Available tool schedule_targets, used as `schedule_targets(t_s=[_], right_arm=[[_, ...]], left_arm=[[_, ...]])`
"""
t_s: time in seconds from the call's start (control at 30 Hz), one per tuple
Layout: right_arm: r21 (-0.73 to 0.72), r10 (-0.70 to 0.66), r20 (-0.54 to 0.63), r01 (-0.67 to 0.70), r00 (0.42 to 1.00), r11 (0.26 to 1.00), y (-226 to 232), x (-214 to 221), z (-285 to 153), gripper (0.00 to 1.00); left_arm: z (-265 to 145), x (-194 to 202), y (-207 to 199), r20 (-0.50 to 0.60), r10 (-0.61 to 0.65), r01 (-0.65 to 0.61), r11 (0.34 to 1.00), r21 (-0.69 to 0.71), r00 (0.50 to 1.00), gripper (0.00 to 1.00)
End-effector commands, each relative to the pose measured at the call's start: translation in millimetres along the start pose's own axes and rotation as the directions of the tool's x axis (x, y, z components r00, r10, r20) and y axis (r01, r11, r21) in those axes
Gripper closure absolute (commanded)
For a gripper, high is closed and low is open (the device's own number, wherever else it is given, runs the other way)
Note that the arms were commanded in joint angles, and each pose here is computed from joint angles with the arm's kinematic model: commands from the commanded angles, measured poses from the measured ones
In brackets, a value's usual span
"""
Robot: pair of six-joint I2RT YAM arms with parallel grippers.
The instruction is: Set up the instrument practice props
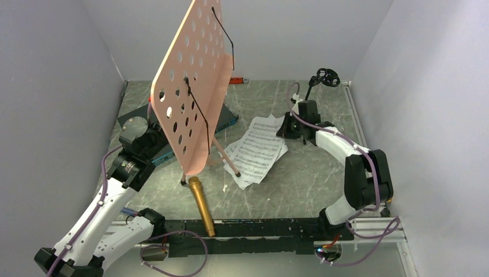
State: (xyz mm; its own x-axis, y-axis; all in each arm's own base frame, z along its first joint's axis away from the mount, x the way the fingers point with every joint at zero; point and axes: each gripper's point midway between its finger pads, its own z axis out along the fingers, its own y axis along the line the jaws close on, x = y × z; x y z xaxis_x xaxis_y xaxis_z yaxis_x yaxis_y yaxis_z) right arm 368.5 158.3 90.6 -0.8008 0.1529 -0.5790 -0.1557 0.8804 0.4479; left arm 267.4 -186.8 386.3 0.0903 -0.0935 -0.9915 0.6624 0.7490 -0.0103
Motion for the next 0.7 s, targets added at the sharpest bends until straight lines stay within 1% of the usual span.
schedule_targets(t_s=[0.0, 0.13, 0.33, 0.4, 0.53, 0.63, 0.67], right_arm=[[0.086, -0.032, 0.084, 0.025, 0.996, 0.996, -10.0, -16.8, -22.8, 1.00], [0.145, -0.044, 0.115, 0.028, 0.992, 0.989, -20.3, -9.7, -39.2, 1.00], [0.273, -0.065, 0.207, 0.007, 0.976, 0.962, -39.9, -16.5, -75.2, 1.00], [0.339, -0.064, 0.247, -0.025, 0.967, 0.940, -51.5, -19.2, -88.7, 1.00], [0.421, -0.050, 0.299, -0.085, 0.953, 0.903, -68.3, -17.8, -108.8, 1.00], [0.460, -0.029, 0.329, -0.133, 0.944, 0.878, -78.3, -15.7, -118.9, 1.00], [0.462, -0.027, 0.333, -0.137, 0.943, 0.876, -79.5, -15.3, -121.5, 0.98]], left_arm=[[-17.9, -90.0, -13.6, 0.252, 0.046, -0.056, 0.998, 0.032, 0.967, 0.97], [-20.5, -87.7, -11.8, 0.252, 0.043, -0.049, 0.999, 0.019, 0.967, 0.97], [-19.7, -84.6, -14.2, 0.250, 0.037, -0.047, 0.998, 0.035, 0.967, 0.97], [-20.1, -83.4, -14.6, 0.250, 0.035, -0.045, 0.998, 0.037, 0.968, 0.97], [-22.6, -83.1, -14.4, 0.253, 0.037, -0.047, 0.998, 0.032, 0.967, 0.97], [-24.2, -83.2, -15.3, 0.256, 0.034, -0.044, 0.998, 0.036, 0.966, 0.97], [-24.4, -83.3, -15.8, 0.256, 0.031, -0.042, 0.998, 0.038, 0.966, 0.97]])
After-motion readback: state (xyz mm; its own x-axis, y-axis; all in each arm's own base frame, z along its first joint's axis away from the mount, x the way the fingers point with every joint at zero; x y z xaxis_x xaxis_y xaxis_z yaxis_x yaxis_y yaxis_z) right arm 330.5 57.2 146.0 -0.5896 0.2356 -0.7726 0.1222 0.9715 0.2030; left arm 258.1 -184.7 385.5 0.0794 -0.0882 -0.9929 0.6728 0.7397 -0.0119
